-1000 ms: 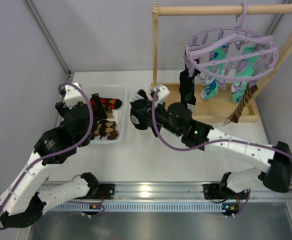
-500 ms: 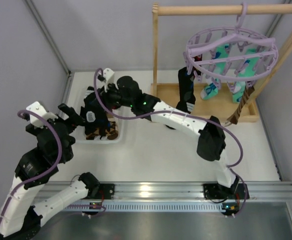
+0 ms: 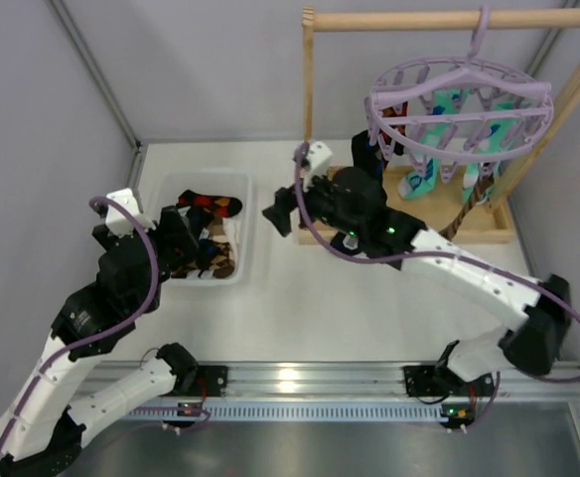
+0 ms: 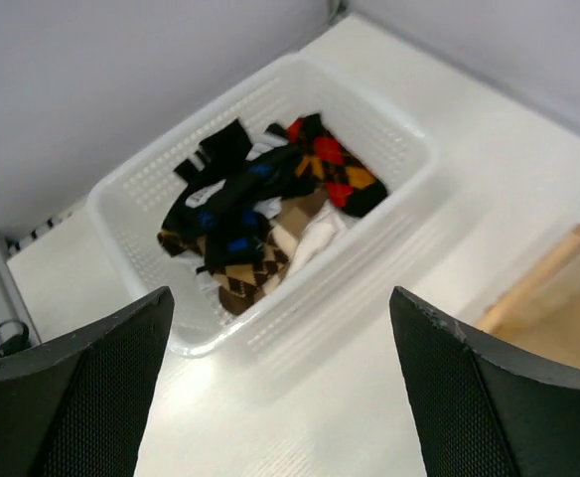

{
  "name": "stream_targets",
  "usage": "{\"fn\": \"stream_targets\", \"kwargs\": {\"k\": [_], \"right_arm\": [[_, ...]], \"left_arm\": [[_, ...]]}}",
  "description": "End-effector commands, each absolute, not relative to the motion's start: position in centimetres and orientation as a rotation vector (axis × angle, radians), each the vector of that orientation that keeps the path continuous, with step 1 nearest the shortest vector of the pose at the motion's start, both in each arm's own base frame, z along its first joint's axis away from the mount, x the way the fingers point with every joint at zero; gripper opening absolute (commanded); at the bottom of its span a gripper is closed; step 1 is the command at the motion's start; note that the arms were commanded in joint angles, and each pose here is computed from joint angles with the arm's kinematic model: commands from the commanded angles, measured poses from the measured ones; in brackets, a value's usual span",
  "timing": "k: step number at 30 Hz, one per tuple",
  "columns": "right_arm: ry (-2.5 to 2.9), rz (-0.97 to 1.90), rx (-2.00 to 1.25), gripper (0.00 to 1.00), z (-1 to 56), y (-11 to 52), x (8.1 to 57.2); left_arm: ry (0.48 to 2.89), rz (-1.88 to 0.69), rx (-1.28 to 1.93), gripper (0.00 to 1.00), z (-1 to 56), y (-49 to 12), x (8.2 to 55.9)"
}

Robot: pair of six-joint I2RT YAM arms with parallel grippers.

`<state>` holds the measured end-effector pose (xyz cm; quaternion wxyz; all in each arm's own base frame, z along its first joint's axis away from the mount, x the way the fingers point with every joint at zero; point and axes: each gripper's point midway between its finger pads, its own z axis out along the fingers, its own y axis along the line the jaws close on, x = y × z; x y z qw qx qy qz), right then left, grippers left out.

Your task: Remove the socks clipped to the hanger

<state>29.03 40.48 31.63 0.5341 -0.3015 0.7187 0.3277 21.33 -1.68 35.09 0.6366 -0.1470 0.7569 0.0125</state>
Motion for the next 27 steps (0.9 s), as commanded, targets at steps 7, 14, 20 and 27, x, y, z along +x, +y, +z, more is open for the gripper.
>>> {"fn": "stream_targets", "kwargs": {"k": [7,14,20,27], "right_arm": [[1.826,0.525,-0.359,0.95,24.8,24.5,27.6],[1.844,0.475,-0.267,0.99,21.2,19.3,24.5],[1.892,0.265,0.057,0.99,21.6,12.0,23.6],[1.930,0.102,0.268,0.95,21.9,5.8,20.7]], "left_arm": [[1.771,-0.137,-0.149,0.98,34.9,-6.3,22.8],[1.848,-0.322,0.016,0.98,33.9,-11.2,23.1],[1.902,-0.556,0.119,0.98,32.1,-16.2,22.8],[1.959,-0.622,0.137,0.98,30.0,-18.4,23.4]]}}
